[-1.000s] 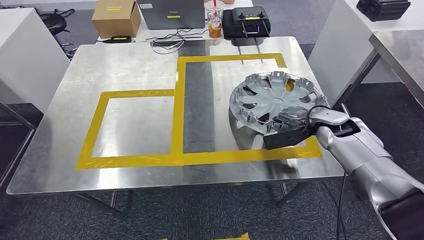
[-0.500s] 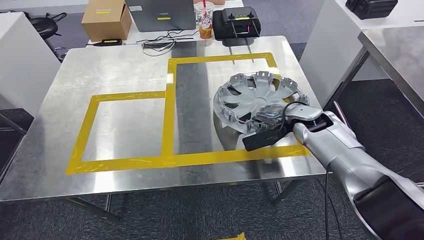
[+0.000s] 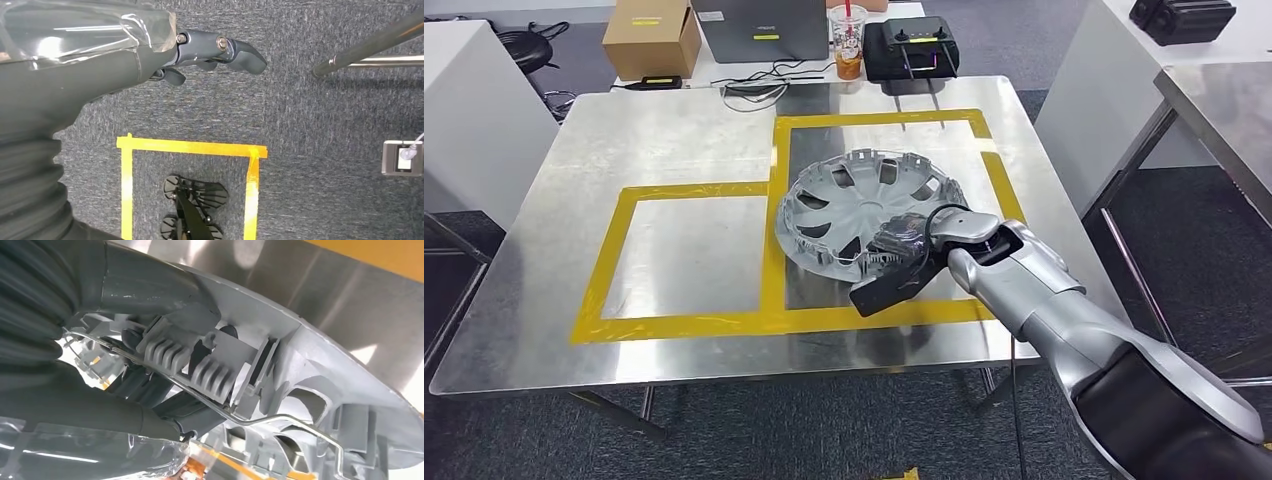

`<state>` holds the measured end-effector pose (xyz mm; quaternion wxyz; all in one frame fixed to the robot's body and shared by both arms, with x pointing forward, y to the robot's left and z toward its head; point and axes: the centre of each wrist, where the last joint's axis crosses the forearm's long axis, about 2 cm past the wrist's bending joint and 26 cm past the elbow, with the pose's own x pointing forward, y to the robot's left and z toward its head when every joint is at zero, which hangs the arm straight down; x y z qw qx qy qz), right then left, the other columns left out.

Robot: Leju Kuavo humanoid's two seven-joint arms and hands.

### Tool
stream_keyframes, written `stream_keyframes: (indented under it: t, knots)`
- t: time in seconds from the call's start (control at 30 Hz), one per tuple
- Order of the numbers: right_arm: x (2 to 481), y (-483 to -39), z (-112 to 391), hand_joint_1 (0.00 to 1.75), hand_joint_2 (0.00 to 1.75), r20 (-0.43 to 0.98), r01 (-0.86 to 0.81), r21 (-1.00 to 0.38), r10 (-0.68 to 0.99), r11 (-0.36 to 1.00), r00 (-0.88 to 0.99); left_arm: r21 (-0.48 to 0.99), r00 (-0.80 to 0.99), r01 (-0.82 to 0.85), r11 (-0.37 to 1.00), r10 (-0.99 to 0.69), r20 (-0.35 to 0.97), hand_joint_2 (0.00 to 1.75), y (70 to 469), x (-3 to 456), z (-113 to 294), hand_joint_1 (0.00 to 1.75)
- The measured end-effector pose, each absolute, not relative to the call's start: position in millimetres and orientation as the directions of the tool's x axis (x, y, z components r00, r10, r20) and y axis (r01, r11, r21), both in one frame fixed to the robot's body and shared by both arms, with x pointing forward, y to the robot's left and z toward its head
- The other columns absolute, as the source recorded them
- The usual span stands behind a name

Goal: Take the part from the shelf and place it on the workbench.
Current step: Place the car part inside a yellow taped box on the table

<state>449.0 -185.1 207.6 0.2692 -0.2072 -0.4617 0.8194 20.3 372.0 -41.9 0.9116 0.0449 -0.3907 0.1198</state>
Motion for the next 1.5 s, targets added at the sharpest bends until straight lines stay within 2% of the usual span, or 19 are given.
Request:
stream_keyframes:
  t: [0.27,0.5,0.63,0.67,0.8,1.1,1.27,1.33,1.4,1.5]
  knots:
    - [446,-171,208,1.75,1.75,-0.084,-0.245,-0.87,0.617,-0.428,-0.782,-0.002,0.677,-0.227,0.974,0.16,0.719,1.75,374,19,-43,0.0]
    - [449,-183,200,1.75,1.75,-0.09,-0.295,-0.849,0.671,-0.438,-0.736,-0.016,0.655,-0.208,0.978,0.152,0.74,1.75,374,18,-45,0.0]
    - [453,-202,197,0.0,0.0,-0.092,-0.351,-0.825,0.718,-0.443,-0.69,-0.018,0.634,-0.193,0.981,0.139,0.761,1.75,375,18,-47,0.0]
    - [455,-208,198,0.0,0.0,-0.096,-0.362,-0.82,0.73,-0.444,-0.676,-0.016,0.631,-0.188,0.982,0.133,0.764,1.75,376,19,-47,0.0]
    - [460,-230,196,0.0,0.0,-0.123,-0.424,-0.785,0.784,-0.451,-0.608,-0.003,0.629,-0.171,0.985,0.111,0.769,0.0,377,22,-50,0.0]
    - [469,-253,206,0.0,0.0,-0.17,-0.58,-0.677,0.863,-0.454,-0.477,0.017,0.62,-0.176,0.984,0.098,0.778,0.0,383,26,-57,0.0]
    - [473,-246,215,0.0,0.0,-0.143,-0.528,-0.754,0.883,-0.39,-0.447,0.009,0.613,-0.191,0.982,0.112,0.782,0.0,387,26,-57,0.0]
    - [471,-240,213,0.0,0.0,-0.064,-0.435,-0.858,0.896,-0.275,-0.44,-0.016,0.612,-0.202,0.979,0.139,0.778,0.0,385,25,-56,0.0]
    - [464,-228,209,0.0,0.0,0.086,-0.291,-0.955,0.891,-0.053,-0.446,-0.046,0.608,-0.209,0.977,0.166,0.776,0.0,382,23,-52,0.0]
    - [447,-216,214,0.0,0.0,0.318,-0.134,-0.948,0.816,0.29,-0.483,-0.052,0.6,-0.21,0.976,0.171,0.782,0.0,380,21,-47,0.0]
